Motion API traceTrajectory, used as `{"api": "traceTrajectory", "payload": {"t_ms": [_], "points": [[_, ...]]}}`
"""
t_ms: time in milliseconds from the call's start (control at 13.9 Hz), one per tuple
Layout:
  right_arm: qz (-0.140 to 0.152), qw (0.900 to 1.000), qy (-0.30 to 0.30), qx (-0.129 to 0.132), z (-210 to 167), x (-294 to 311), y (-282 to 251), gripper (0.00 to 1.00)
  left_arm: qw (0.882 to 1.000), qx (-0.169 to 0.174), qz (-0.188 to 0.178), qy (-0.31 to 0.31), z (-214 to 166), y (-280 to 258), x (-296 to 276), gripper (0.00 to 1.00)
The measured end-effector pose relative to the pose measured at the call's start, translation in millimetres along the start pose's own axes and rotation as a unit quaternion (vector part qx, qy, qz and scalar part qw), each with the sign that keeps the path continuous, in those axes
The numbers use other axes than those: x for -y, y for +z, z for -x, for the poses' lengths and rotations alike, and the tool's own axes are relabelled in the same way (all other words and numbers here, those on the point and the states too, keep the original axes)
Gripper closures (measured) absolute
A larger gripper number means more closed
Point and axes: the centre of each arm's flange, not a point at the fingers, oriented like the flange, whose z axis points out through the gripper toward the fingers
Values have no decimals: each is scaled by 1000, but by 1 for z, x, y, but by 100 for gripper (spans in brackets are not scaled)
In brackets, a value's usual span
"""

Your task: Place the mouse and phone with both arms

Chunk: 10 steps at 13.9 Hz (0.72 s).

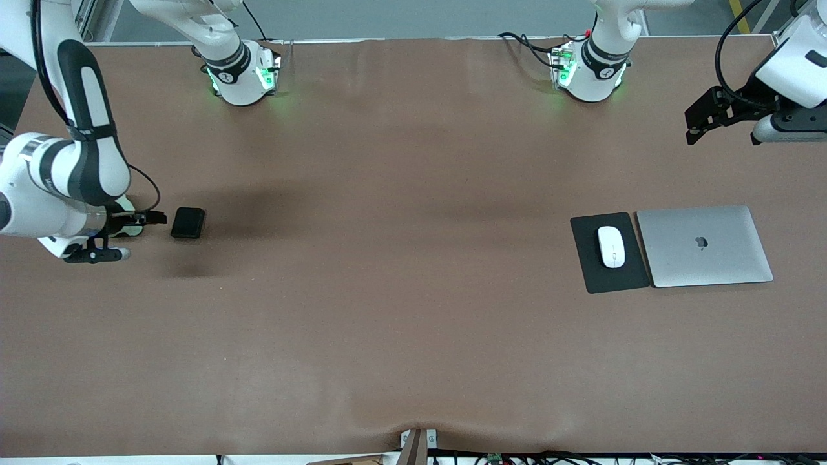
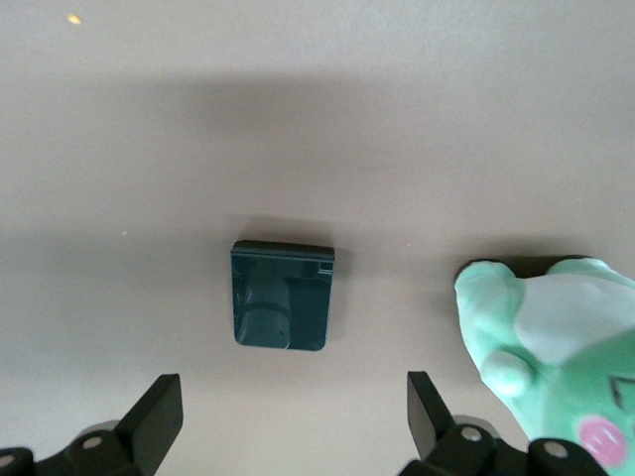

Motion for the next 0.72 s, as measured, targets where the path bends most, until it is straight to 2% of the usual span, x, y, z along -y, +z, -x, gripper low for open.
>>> {"api": "traceTrajectory", "payload": {"t_ms": [72, 287, 503, 718], "points": [[-4, 1000, -4, -1, 6, 2, -15, 0, 1000, -1, 0, 0, 1, -1, 0, 0], [-19, 999, -44, 26, 21, 25, -64, 0, 1000, -1, 0, 0, 2, -2, 1, 0], [-12, 997, -77, 17, 18, 49, -105, 0, 1000, -1, 0, -1, 2, -2, 1, 0], [14, 993, -116, 33, 19, 64, -141, 0, 1000, -1, 0, -1, 2, -2, 1, 0]]}}
